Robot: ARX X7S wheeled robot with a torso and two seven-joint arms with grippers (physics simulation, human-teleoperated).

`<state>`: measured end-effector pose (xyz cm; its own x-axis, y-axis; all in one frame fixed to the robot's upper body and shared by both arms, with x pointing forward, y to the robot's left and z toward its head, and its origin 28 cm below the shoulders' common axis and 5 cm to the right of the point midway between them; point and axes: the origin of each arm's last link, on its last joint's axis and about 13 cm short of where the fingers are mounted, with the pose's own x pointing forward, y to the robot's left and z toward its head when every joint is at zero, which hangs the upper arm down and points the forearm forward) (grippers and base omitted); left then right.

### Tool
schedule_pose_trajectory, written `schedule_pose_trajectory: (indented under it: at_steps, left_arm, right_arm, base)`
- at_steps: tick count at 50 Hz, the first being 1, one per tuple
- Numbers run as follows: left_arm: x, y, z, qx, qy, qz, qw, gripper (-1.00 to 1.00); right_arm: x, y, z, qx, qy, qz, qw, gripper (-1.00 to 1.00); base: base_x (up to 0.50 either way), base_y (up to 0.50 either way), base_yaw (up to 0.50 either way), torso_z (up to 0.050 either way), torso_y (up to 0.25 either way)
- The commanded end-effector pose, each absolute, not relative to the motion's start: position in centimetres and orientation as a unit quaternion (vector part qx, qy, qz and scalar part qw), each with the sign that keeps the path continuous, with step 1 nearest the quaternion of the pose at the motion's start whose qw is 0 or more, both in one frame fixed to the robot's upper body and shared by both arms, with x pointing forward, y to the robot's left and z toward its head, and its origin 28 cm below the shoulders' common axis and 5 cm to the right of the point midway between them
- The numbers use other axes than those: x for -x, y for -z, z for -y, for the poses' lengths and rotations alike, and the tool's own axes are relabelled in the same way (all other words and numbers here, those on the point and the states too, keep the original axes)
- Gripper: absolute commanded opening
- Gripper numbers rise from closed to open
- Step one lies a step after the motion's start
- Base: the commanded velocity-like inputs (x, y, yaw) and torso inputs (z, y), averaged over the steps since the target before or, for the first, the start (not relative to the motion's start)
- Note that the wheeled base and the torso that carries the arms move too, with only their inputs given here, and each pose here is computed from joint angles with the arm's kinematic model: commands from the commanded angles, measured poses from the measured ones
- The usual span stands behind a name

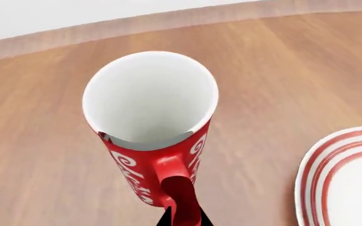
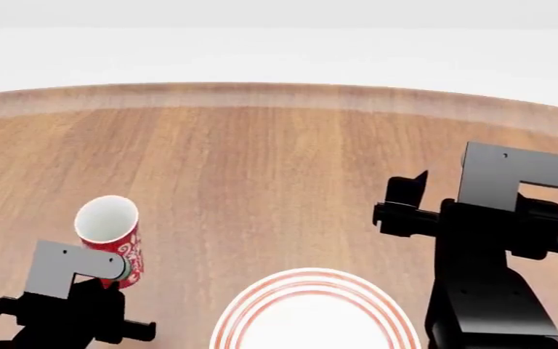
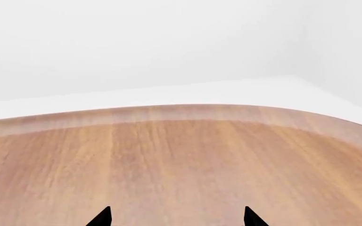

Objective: Pick up the red mug and put it on the plate

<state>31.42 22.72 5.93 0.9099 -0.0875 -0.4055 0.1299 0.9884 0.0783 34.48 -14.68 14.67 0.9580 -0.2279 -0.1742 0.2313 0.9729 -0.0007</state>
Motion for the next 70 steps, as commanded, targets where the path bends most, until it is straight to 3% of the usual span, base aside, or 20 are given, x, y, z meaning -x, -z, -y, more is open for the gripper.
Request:
schedule_pose_trajectory:
  at_steps: [1,25,46,70]
  left_arm:
    - [-31.6,-7.6,-20.8,-0.084,0.148,-0.184,0.968,-1.00]
    - [-32.3,-7.5,-16.9,-0.120,0.245,-0.180,0.945,-1.00]
    - [-32.1,-8.7,-14.6,-0.118,0.357,-0.199,0.905,-1.00]
    - [-34.7,-7.3,-12.7,-0.136,0.377,-0.230,0.887,-1.00]
  right_arm:
    - [-34.6,-14.6,14.6,-0.011,0.114,-0.088,0.990,1.00]
    - [-34.4,-15.2,14.6,-0.016,0.112,-0.081,0.990,1.00]
    - [-34.6,-14.9,14.6,-0.019,0.110,-0.085,0.990,1.00]
    - [-34.5,-15.1,14.7,-0.023,0.110,-0.082,0.990,1.00]
  base:
    - [0.00,0.00,0.00,0.000,0.000]
    - [0.00,0.00,0.00,0.000,0.000]
    - [0.00,0.00,0.00,0.000,0.000]
    - [0.00,0.00,0.00,0.000,0.000]
